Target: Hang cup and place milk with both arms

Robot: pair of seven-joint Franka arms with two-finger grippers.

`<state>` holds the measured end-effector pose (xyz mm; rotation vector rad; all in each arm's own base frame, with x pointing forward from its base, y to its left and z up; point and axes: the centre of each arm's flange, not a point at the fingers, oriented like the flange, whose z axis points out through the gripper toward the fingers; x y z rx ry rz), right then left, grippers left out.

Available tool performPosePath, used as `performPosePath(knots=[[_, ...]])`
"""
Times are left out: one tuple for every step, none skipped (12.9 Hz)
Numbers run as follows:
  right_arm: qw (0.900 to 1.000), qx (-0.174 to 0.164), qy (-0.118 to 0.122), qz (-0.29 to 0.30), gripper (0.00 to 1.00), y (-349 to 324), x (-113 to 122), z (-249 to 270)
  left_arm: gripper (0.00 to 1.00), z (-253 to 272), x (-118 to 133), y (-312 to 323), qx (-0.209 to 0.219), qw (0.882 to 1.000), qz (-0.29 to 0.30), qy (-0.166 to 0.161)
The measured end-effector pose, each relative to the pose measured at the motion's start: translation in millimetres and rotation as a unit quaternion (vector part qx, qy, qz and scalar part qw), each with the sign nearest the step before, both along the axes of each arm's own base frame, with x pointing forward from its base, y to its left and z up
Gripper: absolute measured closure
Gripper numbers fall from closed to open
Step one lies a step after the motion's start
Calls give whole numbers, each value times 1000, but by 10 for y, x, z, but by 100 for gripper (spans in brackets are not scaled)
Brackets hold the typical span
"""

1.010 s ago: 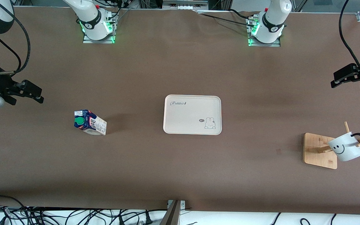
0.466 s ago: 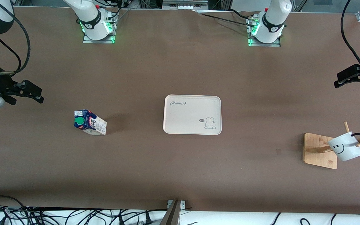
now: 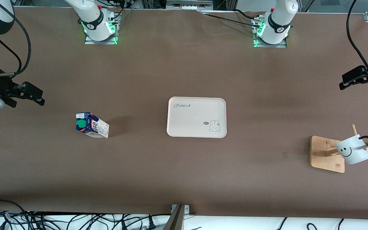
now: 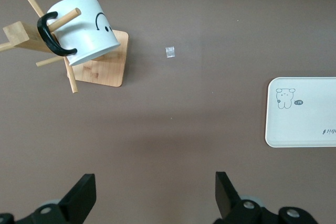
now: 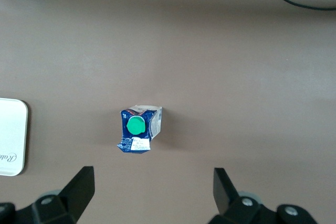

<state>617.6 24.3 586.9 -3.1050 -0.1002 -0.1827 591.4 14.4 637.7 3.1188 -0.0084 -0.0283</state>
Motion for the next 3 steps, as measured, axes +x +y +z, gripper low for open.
performPosePath(knots=[[1000, 0, 0, 0, 0, 3, 0, 0, 0, 1, -1, -4, 0, 1000, 0, 0], [1000, 0, 0, 1, 0, 12, 0, 0, 0, 2, -1, -8, 0, 1000, -1, 0], [1000, 0, 0, 2, 0, 28, -1, 0, 0, 7, -2, -9, 0, 1000, -1, -1]])
